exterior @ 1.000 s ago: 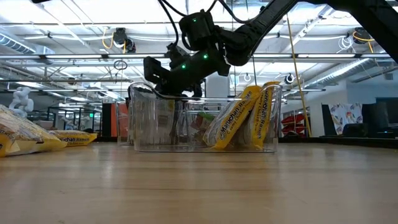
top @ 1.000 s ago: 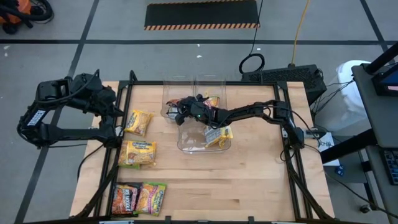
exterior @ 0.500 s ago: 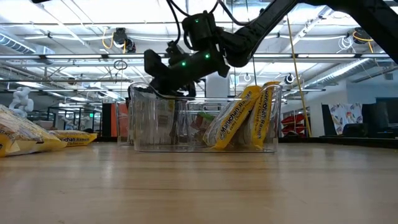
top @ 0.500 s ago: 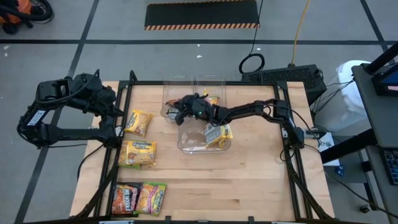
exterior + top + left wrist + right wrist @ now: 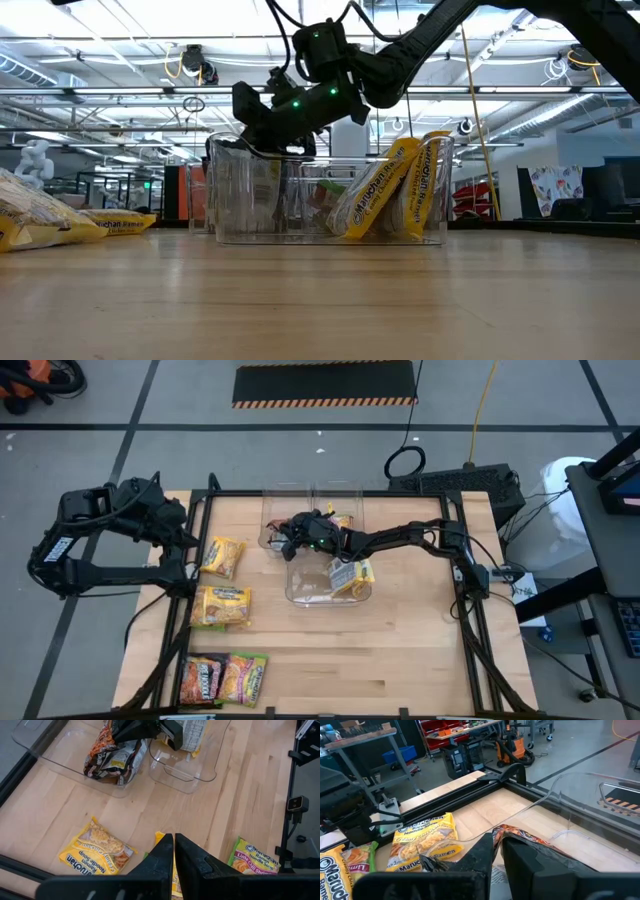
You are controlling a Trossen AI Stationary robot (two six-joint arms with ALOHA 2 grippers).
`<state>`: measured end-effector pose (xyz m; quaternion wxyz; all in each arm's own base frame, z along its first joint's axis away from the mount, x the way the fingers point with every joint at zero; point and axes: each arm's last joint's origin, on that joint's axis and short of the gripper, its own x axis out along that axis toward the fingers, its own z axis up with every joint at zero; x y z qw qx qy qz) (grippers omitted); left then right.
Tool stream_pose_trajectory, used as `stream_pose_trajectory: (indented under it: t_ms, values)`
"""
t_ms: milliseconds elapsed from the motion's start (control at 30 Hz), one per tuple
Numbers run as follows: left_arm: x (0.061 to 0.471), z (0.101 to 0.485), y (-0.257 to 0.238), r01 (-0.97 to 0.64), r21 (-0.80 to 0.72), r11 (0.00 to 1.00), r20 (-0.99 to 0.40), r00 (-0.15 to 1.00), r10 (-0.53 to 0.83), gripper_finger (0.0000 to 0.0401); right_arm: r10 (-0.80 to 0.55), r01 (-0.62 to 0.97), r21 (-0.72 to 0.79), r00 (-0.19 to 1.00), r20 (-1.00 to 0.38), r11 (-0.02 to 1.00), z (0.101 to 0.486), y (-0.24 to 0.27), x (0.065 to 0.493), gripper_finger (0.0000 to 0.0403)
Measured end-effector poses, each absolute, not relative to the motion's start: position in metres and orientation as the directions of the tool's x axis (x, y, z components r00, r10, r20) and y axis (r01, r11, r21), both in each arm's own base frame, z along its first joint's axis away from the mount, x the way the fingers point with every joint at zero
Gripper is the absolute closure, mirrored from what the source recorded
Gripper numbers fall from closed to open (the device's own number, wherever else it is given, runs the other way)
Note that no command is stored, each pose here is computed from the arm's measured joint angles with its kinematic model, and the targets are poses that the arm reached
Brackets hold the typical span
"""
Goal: Sort Maruchan noodles
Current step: Put the black noodle pack into the top left transparent bin
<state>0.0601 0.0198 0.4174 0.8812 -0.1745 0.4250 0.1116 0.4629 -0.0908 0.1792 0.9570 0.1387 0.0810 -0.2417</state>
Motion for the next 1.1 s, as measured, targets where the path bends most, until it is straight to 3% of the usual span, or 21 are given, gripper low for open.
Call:
stream_pose_trajectory:
  t_ms: [1100]
  values:
    - [0.0601,0.4174,0.0198,-0.341,-0.209,0.917,-0.788,0.614,0.048,0.0380,-0.443,0.491,0.287,0.870,-0.218,0.823,0.1800,-0.0934,0.4624,0.0362]
